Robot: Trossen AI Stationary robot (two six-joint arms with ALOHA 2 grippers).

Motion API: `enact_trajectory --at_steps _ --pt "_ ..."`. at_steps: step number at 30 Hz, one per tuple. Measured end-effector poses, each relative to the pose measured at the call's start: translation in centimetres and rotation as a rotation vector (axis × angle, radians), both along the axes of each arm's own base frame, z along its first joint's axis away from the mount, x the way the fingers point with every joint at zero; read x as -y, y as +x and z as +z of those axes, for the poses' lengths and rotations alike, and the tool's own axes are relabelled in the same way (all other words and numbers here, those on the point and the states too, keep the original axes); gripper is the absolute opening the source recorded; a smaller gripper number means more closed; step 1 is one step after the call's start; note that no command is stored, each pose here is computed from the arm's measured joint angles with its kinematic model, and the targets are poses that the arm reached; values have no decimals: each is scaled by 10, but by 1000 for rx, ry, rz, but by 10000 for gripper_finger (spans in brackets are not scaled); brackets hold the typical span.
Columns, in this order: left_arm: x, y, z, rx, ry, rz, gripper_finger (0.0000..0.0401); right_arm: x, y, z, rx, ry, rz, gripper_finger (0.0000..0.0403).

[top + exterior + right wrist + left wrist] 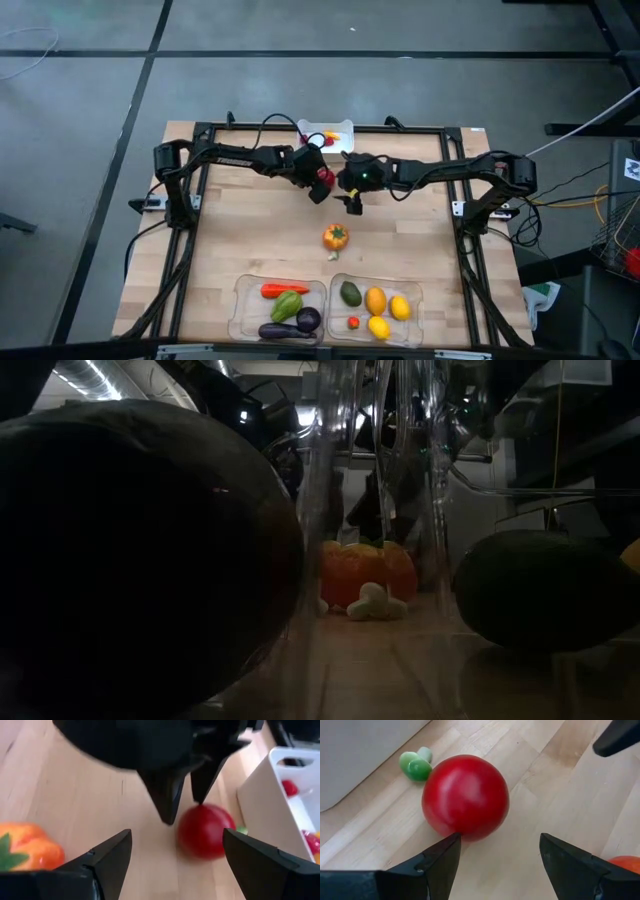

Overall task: Sort produce into baskets
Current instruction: Put the red tomato into the right transparent bin

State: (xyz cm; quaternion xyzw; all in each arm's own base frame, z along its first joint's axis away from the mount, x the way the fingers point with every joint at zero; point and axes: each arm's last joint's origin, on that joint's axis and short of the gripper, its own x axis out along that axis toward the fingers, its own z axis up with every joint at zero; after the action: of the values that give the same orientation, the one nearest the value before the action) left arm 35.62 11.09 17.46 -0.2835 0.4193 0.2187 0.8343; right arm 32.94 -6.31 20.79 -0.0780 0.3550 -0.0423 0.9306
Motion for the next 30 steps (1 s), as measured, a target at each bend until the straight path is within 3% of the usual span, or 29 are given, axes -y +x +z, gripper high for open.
enact_trajectory --at_steps 14,22,30 --pt "0 0 0 0 -1 2 265 5 2 5 64 26 -24 310" --pt "0 0 0 0 -1 2 265 5 3 5 67 22 -10 393" --pt "0 0 0 0 -1 2 265 7 3 5 58 -53 45 345"
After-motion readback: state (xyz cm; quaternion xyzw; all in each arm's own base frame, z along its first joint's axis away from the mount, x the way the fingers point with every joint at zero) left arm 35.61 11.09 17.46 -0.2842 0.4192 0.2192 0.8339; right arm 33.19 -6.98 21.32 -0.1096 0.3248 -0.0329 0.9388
